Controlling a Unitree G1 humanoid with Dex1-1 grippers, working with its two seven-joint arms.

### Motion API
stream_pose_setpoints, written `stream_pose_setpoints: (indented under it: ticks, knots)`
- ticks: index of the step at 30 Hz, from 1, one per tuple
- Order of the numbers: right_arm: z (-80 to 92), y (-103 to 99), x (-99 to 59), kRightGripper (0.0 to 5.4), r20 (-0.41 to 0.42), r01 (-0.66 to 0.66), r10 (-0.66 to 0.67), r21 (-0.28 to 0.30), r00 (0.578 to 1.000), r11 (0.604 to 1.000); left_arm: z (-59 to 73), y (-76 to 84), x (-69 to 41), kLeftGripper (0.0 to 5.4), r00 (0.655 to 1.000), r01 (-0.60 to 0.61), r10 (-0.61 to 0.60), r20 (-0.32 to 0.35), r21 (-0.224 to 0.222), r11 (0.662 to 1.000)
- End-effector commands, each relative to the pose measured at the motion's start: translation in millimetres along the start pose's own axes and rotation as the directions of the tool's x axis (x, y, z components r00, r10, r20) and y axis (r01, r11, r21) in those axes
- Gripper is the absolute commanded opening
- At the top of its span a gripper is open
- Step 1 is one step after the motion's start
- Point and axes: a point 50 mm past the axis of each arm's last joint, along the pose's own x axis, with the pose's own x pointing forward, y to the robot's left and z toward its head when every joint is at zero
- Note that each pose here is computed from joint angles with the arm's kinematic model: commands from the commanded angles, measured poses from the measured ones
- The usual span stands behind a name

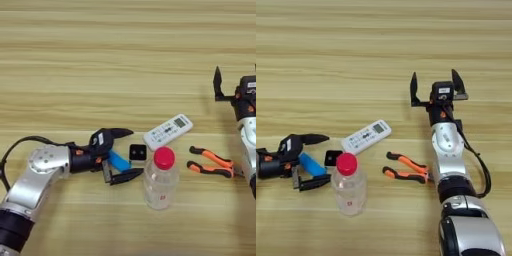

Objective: Move the objects on the table

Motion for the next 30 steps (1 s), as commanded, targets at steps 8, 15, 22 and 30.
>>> stream_pose_setpoints:
  ticks: [8, 15, 22, 30]
  knots:
    - [4.4, 3.7, 4.0, 5.4, 0.012, -0.004, 0.004, 0.005, 1.0, 1.0, -6.2, 10.0, 11.6, 5.39, 0.992, 0.026, -0.022, -0.122, 0.029, 0.999]
    - [4.5, 3.7, 3.7, 5.4, 0.012, -0.005, 0.005, 0.006, 1.0, 1.0, -10.6, 12.7, 15.9, 5.22, 0.988, 0.013, -0.01, -0.155, 0.018, 1.0]
    - [4.6, 3.6, 3.7, 5.4, 0.012, -0.006, 0.006, 0.006, 1.0, 1.0, -11.8, 13.7, 18.2, 4.5, 0.985, 0.006, -0.003, -0.171, 0.013, 1.0]
    - [5.1, 4.1, 3.5, 5.4, 0.014, -0.007, 0.007, 0.007, 1.0, 1.0, -12.2, 13.1, 19.0, 3.69, 0.984, 0.008, -0.006, -0.176, 0.01, 1.0]
